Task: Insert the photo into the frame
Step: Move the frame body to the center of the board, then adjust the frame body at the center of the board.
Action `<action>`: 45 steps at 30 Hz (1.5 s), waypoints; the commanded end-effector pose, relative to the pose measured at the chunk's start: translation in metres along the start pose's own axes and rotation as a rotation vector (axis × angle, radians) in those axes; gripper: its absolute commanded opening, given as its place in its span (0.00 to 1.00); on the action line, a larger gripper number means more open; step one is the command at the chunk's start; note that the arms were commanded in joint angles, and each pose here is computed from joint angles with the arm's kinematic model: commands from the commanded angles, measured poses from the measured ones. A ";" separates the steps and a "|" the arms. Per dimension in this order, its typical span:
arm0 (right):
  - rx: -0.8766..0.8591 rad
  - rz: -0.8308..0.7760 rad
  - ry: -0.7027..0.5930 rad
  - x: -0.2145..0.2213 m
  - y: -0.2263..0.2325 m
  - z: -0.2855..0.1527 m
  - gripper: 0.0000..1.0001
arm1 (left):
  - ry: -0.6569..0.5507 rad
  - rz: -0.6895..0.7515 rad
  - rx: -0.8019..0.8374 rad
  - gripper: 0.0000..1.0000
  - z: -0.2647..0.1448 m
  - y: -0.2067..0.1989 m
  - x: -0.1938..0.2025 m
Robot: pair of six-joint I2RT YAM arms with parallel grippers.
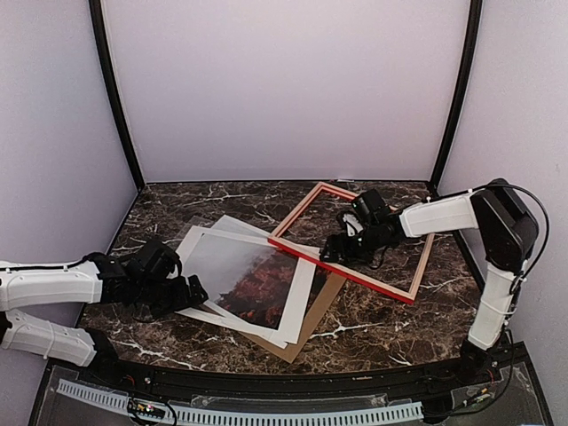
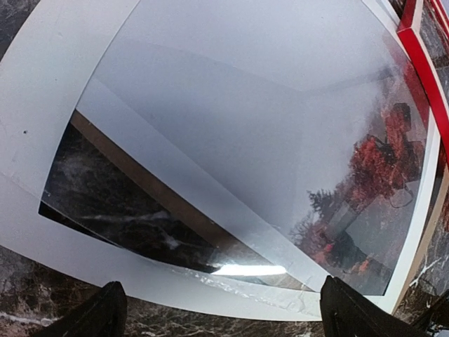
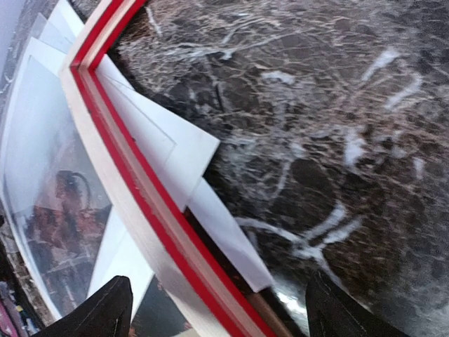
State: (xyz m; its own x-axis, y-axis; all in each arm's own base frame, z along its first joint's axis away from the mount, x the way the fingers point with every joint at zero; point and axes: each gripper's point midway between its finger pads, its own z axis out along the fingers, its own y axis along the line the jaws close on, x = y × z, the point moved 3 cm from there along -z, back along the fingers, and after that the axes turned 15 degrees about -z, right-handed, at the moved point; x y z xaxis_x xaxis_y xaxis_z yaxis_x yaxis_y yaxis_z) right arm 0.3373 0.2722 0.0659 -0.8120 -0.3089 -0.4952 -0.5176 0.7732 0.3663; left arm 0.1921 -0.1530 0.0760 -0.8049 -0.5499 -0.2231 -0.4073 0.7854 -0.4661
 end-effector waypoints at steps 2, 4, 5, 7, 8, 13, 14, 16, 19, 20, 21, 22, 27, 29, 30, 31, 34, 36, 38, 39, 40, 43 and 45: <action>0.223 -0.162 0.069 0.012 -0.012 -0.031 0.88 | -0.050 0.063 -0.072 0.99 0.003 0.004 -0.009; 0.272 -0.211 0.105 0.022 -0.012 -0.036 0.89 | -0.068 0.083 -0.074 0.99 0.001 -0.001 -0.014; 0.279 -0.233 0.122 0.027 -0.011 -0.037 0.89 | -0.075 0.088 -0.070 0.99 -0.001 -0.005 -0.016; 0.330 -0.249 0.150 0.035 -0.016 -0.040 0.89 | -0.090 0.106 -0.068 0.99 -0.003 -0.010 -0.021; 0.352 -0.254 0.165 0.038 -0.020 -0.041 0.88 | -0.094 0.115 -0.067 0.99 -0.004 -0.014 -0.023; 0.447 -0.280 0.237 0.051 -0.034 -0.047 0.86 | -0.110 0.144 -0.058 0.99 -0.009 -0.024 -0.029; 0.452 -0.287 0.248 0.052 -0.035 -0.047 0.86 | -0.112 0.148 -0.054 0.99 -0.010 -0.026 -0.030; 0.466 -0.296 0.270 0.055 -0.038 -0.047 0.85 | -0.118 0.151 -0.048 0.99 -0.011 -0.029 -0.031; 0.510 -0.298 0.292 0.058 -0.045 -0.048 0.81 | -0.118 0.157 -0.043 0.99 -0.012 -0.032 -0.032; 0.512 -0.297 0.297 0.059 -0.046 -0.048 0.78 | -0.119 0.157 -0.041 0.99 -0.013 -0.033 -0.033; 0.509 -0.295 0.300 0.060 -0.046 -0.048 0.75 | -0.119 0.161 -0.039 0.99 -0.013 -0.034 -0.033; 0.505 -0.290 0.304 0.062 -0.046 -0.047 0.72 | -0.119 0.163 -0.037 0.99 -0.014 -0.035 -0.033; 0.476 -0.228 0.312 0.078 -0.043 -0.049 0.53 | -0.130 0.183 -0.036 0.99 -0.017 -0.041 -0.037; 0.468 -0.192 0.301 0.084 -0.042 -0.053 0.49 | -0.136 0.190 -0.036 0.99 -0.017 -0.043 -0.038; 0.464 -0.173 0.297 0.087 -0.041 -0.053 0.47 | -0.138 0.192 -0.037 0.99 -0.017 -0.044 -0.039; 0.464 -0.147 0.291 0.091 -0.041 -0.055 0.45 | -0.140 0.198 -0.037 0.99 -0.018 -0.045 -0.040; 0.472 -0.075 0.268 0.102 -0.043 -0.060 0.40 | -0.144 0.207 -0.040 0.99 -0.017 -0.048 -0.041; 0.485 -0.032 0.246 0.106 -0.044 -0.063 0.37 | -0.145 0.217 -0.042 0.99 -0.017 -0.050 -0.042; 0.504 0.004 0.220 0.107 -0.047 -0.065 0.35 | -0.146 0.223 -0.044 0.99 -0.016 -0.051 -0.043; 0.511 0.023 0.210 0.107 -0.048 -0.066 0.34 | -0.147 0.224 -0.044 0.99 -0.016 -0.052 -0.043; 0.516 0.039 0.203 0.107 -0.050 -0.066 0.34 | -0.149 0.226 -0.044 0.99 -0.016 -0.052 -0.044; 0.529 0.083 0.178 0.105 -0.054 -0.066 0.33 | -0.150 0.229 -0.052 0.99 -0.016 -0.050 -0.044; 0.538 0.099 0.172 0.103 -0.058 -0.064 0.34 | -0.154 0.231 -0.061 0.99 -0.016 -0.048 -0.044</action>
State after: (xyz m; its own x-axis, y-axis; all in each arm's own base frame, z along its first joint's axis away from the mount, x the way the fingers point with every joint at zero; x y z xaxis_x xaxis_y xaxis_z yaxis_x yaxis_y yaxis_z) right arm 0.2607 0.1684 0.0471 -0.8794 -0.3636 -0.3073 -0.3595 0.9304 -0.0720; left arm 0.2378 -0.1666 0.1168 -0.8132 -0.3973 -0.4252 -0.2510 0.8987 -0.3597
